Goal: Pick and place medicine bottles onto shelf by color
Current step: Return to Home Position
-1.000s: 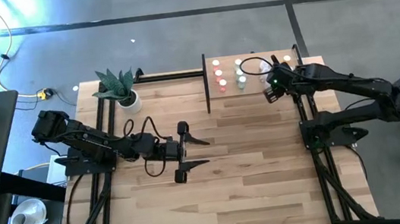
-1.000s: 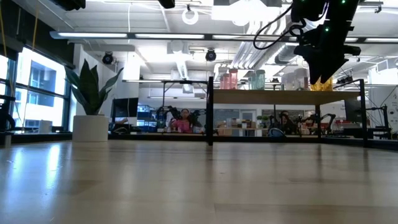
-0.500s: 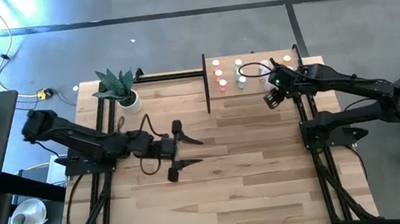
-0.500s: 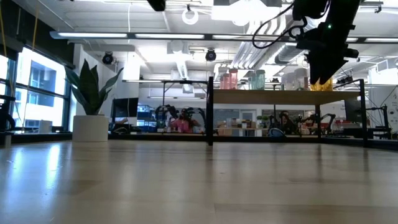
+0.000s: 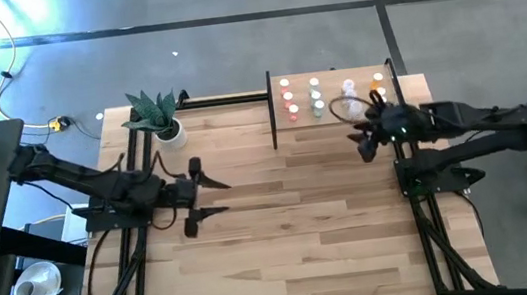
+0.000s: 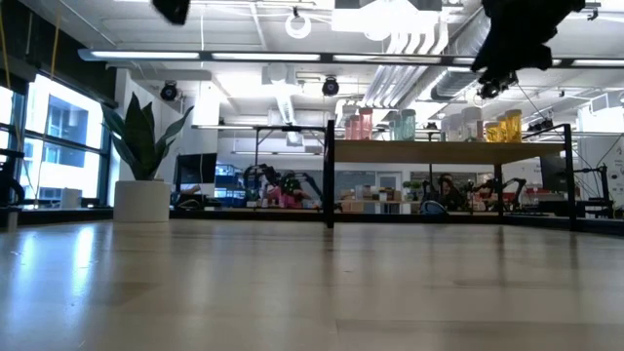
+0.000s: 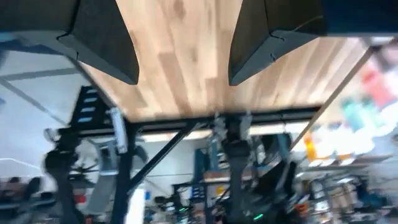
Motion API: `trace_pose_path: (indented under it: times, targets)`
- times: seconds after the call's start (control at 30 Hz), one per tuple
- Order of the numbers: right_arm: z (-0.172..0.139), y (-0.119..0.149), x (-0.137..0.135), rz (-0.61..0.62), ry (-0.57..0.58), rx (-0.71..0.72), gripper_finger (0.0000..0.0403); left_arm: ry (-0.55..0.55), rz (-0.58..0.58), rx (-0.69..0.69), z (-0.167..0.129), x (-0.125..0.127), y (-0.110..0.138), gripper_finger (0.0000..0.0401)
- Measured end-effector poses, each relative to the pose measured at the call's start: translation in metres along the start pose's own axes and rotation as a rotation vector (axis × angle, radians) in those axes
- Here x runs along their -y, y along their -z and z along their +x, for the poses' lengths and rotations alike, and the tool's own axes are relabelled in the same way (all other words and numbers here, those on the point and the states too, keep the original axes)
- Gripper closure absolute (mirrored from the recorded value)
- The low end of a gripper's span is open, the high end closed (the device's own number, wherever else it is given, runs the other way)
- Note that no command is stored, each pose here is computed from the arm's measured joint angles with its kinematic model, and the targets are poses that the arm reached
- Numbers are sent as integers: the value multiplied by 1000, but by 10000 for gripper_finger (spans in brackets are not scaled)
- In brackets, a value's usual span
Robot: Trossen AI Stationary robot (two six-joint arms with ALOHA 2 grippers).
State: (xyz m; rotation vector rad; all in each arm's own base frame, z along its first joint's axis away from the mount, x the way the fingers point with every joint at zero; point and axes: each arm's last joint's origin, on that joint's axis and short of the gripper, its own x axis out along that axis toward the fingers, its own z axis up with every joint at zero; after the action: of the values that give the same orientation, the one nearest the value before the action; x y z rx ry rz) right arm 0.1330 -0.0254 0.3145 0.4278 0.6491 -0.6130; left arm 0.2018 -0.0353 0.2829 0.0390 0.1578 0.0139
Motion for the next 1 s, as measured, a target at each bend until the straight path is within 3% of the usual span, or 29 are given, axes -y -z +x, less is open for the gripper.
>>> trace_pose_path:
  times: [0.17,0.5,0.77,1.0]
  targets:
    - [9,29,-13,-73,-155,144,231,-87,-21,5,-20,2,34,162]
    - [52,91,-22,-246,-383,322,231,-56,-56,63,-48,0,93,162]
    - [51,93,-14,-289,-270,453,231,-56,-73,67,-59,-4,119,162]
    - [41,92,-6,-280,-303,493,231,-219,1,103,-65,-10,115,162]
